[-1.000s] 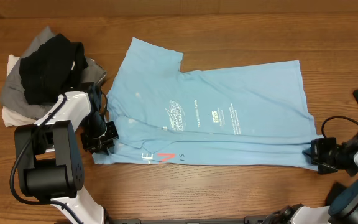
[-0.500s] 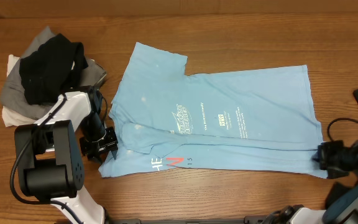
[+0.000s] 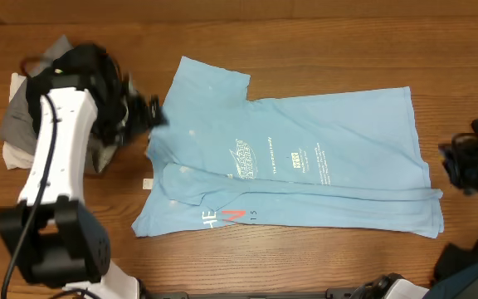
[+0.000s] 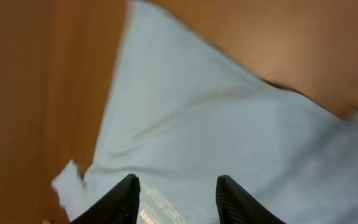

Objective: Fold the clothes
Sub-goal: 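Move both grippers to the shirt's top corners and grasp them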

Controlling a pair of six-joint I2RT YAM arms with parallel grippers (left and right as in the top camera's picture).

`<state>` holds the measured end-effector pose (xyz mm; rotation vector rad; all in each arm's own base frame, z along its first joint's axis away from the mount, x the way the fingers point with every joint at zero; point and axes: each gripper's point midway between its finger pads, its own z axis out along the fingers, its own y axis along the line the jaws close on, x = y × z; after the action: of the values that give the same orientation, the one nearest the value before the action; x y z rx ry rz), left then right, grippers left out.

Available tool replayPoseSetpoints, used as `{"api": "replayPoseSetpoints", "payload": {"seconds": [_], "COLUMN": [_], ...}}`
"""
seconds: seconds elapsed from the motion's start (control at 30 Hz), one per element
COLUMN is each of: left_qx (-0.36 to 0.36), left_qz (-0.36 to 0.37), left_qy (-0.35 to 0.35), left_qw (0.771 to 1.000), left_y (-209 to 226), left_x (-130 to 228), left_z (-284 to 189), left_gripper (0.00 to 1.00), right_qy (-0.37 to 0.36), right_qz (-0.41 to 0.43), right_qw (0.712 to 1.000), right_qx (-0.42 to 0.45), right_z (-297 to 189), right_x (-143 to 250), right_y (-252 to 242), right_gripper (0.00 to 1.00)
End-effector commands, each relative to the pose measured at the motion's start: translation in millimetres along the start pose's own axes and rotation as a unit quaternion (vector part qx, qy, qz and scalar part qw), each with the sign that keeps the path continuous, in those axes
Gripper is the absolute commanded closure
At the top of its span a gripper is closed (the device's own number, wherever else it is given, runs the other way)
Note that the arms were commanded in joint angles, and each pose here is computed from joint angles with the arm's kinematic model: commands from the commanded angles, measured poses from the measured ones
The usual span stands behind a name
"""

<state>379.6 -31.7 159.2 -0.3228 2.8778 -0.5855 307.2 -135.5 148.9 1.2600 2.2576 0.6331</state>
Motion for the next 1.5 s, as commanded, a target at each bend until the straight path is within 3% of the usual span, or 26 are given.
{"api": "replayPoseSetpoints", "payload": {"seconds": [0.0,0.1,0.3,0.6,0.87,1.3,1.4,1.47], "left_qx": [0.135,0.071,0.022,0.001,-0.061,-0.083,-0.083,-0.085], "left_qz": [0.089,0.035,0.043,0.077,0.106,0.178,0.185,0.182], "left_qy": [-0.050,-0.095,-0.155,-0.127,-0.168,-0.208,-0.202,-0.191], "left_qw": [0.986,0.992,0.987,0.989,0.978,0.958,0.958,0.961], "left_y": [-63,-50,-55,-31,-11,-21,-23,-19], "left_x": [-19,-50,-100,-124,-145,-161,-157,-151], "left_z": [-19,-2,58,169,174,206,217,224], "left_gripper": [0.02,0.07,0.09,0.05,0.02,0.10,0.15,0.28], "right_qy": [0.007,0.009,0.016,0.041,0.047,0.056,0.058,0.058], "right_qz": [-0.098,-0.125,-0.153,-0.129,-0.121,-0.112,-0.109,-0.108], "right_qw": [0.992,0.987,0.983,0.990,0.991,0.992,0.992,0.992], "right_qx": [-0.082,-0.095,-0.102,-0.049,-0.025,-0.006,0.006,0.010], "right_z": [-7,-2,5,8,12,11,11,11], "right_x": [7,13,23,35,37,41,42,43], "right_y": [54,70,85,61,51,43,38,36], "right_gripper": [0.53,0.51,0.48,0.48,0.48,0.48,0.48,0.49]}}
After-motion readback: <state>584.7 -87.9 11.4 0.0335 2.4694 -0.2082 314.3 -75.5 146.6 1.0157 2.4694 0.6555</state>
